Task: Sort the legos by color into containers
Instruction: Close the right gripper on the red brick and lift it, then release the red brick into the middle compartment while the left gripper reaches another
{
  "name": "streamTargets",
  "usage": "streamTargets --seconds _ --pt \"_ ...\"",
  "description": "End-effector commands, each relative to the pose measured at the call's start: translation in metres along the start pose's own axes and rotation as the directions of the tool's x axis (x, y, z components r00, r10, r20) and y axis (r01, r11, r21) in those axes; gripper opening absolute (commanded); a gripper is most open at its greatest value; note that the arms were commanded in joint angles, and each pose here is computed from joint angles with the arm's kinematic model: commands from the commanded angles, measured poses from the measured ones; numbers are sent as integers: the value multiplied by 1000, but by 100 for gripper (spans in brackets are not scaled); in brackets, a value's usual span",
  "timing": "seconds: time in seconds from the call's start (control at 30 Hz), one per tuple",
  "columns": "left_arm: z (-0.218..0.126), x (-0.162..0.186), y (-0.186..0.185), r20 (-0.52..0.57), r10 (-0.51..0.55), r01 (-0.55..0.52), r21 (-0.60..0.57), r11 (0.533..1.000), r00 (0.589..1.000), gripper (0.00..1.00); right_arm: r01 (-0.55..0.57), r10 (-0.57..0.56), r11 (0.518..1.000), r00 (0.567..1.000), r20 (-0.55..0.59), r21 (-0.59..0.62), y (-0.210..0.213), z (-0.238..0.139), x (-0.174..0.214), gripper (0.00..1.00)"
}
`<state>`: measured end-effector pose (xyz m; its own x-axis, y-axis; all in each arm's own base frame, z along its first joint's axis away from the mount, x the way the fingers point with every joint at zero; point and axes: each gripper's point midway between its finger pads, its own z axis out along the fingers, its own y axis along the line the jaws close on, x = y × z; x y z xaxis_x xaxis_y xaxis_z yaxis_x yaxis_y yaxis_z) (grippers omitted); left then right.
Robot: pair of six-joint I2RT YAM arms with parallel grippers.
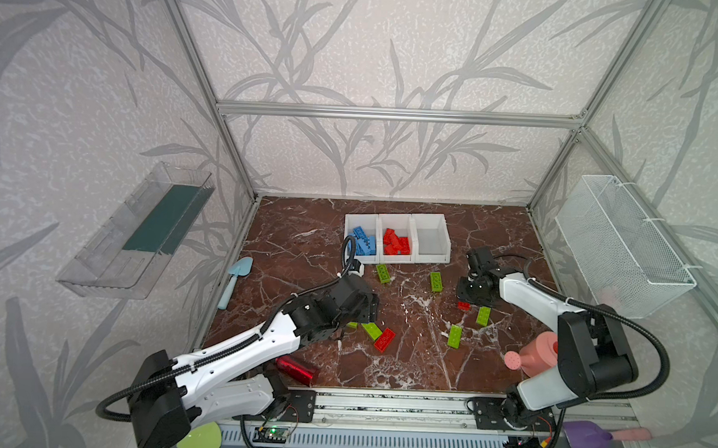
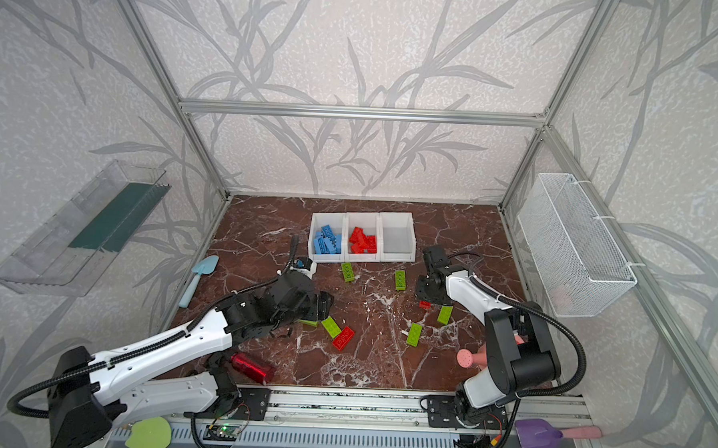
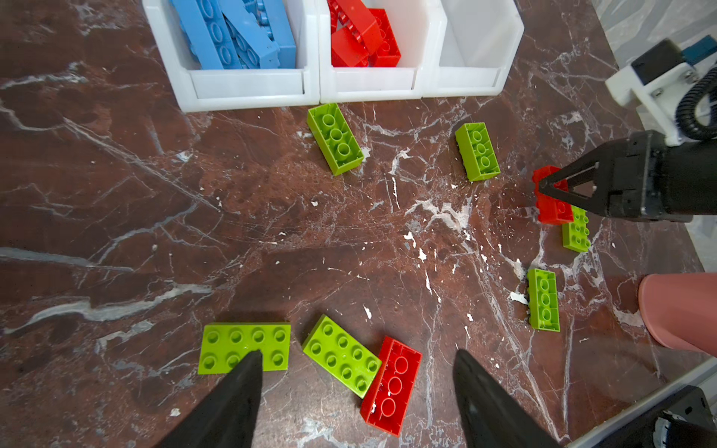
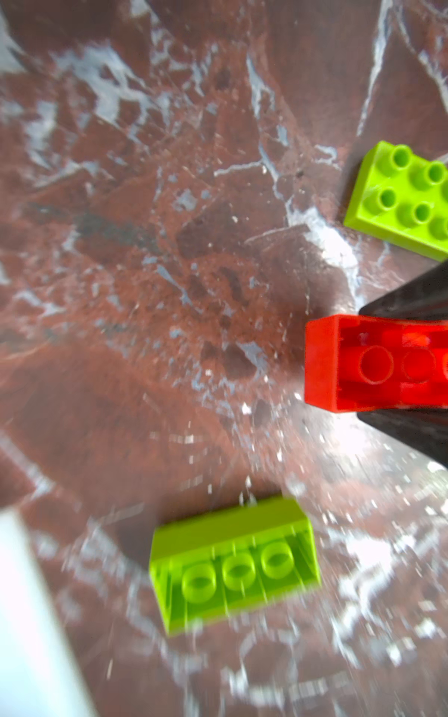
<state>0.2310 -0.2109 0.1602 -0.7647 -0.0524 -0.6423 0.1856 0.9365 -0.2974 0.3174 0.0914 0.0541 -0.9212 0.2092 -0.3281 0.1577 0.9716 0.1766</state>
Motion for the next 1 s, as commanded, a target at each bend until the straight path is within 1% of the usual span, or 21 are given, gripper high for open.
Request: streamTargets --seconds 0.0,0.1,0.2,0.33,0.43,0.53,0.63,0.77,0.83,0.97 --pt "-5 7 22 14 22 -20 -85 996 1000 77 50 -38 987 996 77 -156 35 -34 -21 25" --pt "-7 13 29 8 37 -36 -98 994 999 77 96 -62 961 989 136 -260 67 -57 -38 25" --pt "-9 20 31 -1 54 -54 -93 994 999 76 136 -79 925 982 170 -356 103 -78 -59 25" --pt "-11 34 32 -22 86 -87 -67 994 996 76 205 -135 897 971 199 -391 147 -88 -85 25" --pt "-11 44 32 -33 104 -106 -53 993 994 75 236 -171 886 966 192 -398 177 -81 -102 25" --pt "-10 53 32 -38 114 -115 -33 993 993 74 238 -180 879 968 175 -412 201 -63 -119 25" --pt "-7 62 30 -51 132 -132 -1 991 990 73 228 -176 880 971 159 -417 218 -44 -136 25" --pt "-7 68 28 -75 168 -168 17 986 983 73 224 -181 889 973 143 -399 228 -21 -150 26" --pt "-7 68 26 -79 180 -179 27 984 980 73 223 -185 894 974 133 -389 230 -12 -153 30" --pt "-2 73 18 -90 192 -186 64 980 977 73 237 -198 887 971 138 -397 236 -5 -159 50"
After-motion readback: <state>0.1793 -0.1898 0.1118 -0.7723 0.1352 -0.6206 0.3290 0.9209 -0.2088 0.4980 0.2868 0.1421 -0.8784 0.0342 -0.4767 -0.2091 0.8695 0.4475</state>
